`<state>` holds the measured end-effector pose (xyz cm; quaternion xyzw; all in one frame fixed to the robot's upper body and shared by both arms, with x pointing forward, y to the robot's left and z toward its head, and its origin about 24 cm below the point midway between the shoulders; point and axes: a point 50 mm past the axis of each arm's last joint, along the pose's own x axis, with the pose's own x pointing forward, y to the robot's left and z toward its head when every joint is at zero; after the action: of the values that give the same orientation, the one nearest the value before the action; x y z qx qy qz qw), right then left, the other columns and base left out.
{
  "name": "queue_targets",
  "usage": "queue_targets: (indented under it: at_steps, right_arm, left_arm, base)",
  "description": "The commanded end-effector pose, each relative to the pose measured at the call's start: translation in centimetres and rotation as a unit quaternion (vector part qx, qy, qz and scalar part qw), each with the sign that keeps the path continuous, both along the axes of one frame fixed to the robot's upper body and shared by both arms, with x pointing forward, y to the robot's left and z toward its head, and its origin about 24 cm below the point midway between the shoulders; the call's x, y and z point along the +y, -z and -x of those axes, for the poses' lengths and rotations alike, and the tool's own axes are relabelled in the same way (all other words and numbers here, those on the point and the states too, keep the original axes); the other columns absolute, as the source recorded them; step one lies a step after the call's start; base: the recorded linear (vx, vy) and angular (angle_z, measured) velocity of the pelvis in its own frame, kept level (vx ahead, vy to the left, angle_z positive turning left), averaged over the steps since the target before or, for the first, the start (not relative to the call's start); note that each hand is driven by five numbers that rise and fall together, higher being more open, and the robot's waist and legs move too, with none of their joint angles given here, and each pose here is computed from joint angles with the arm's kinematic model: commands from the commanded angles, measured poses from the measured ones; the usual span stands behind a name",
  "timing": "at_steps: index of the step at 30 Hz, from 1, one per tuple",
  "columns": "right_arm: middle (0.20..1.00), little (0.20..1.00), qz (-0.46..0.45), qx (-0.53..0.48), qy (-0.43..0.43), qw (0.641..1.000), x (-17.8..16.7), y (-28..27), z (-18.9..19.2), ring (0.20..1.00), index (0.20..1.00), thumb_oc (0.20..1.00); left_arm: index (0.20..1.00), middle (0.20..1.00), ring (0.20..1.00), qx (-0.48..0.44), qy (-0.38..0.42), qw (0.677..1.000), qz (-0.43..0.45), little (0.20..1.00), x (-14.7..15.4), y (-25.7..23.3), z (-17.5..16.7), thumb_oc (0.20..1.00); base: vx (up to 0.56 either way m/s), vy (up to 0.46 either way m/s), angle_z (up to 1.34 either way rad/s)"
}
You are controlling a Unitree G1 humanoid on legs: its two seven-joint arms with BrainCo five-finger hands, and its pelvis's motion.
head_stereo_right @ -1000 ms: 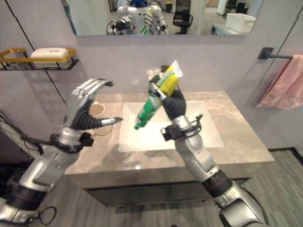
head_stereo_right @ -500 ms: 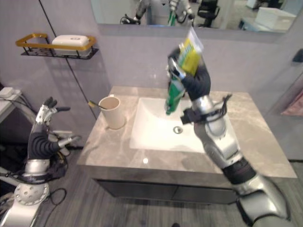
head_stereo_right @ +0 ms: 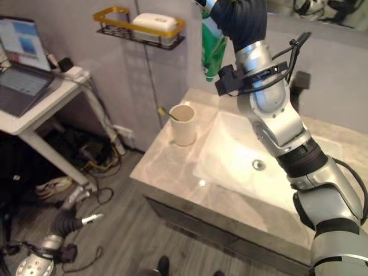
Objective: Put brush and paste in cup on sink, flatten towel.
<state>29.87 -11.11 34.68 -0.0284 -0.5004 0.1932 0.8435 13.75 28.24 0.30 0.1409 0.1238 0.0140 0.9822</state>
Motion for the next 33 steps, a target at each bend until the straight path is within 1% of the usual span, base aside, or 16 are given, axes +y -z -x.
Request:
queue_targets:
  at_steps: [1,2,8,15,22,33]
  right_arm:
    - [0.200,0.200,-0.034,-0.096,0.008,0.995,-0.4,-4.6,2.0,0.200,0.200,0.200]
    - [0.200,0.200,-0.029,-0.097,0.008,0.995,-0.4,-4.6,2.0,0.200,0.200,0.200]
    - [0.200,0.200,-0.030,-0.085,0.001,0.996,-0.2,-4.4,1.7,0.200,0.200,0.200]
    - [0.200,0.200,-0.027,-0.062,-0.001,0.998,-0.1,-3.7,1.2,0.200,0.200,0.200]
    - [0.200,0.200,-0.030,-0.015,-0.050,0.998,1.2,-2.5,0.8,0.200,0.200,0.200]
    - [0.200,0.200,-0.055,0.027,-0.095,0.994,1.9,-1.3,0.3,0.200,0.200,0.200]
  left_arm:
    - [1.000,1.000,1.000,0.005,-0.021,0.998,0.058,1.000,0.5,0.0,0.1,1.000]
    - [1.000,1.000,1.000,0.012,-0.032,0.997,0.070,1.000,0.6,0.4,0.5,1.000]
    - [1.000,1.000,1.000,0.030,-0.024,0.995,0.095,1.000,0.1,1.0,0.9,1.000]
    - [1.000,1.000,1.000,0.029,-0.017,0.996,0.084,1.000,0.1,0.7,0.8,1.000]
    - [1.000,1.000,1.000,0.028,-0.019,0.996,0.078,1.000,-0.2,0.7,0.6,1.000]
    - [1.000,1.000,1.000,0.011,-0.032,0.996,0.078,1.000,-0.7,0.6,0.2,1.000]
  base:
    - [-0.02,0.023,0.29]
    - [0.00,0.020,0.22]
    - [0.01,0.024,0.10]
    - [0.00,0.009,0.00]
    - [-0.01,0.018,-0.07]
    - [0.00,-0.002,-0.04]
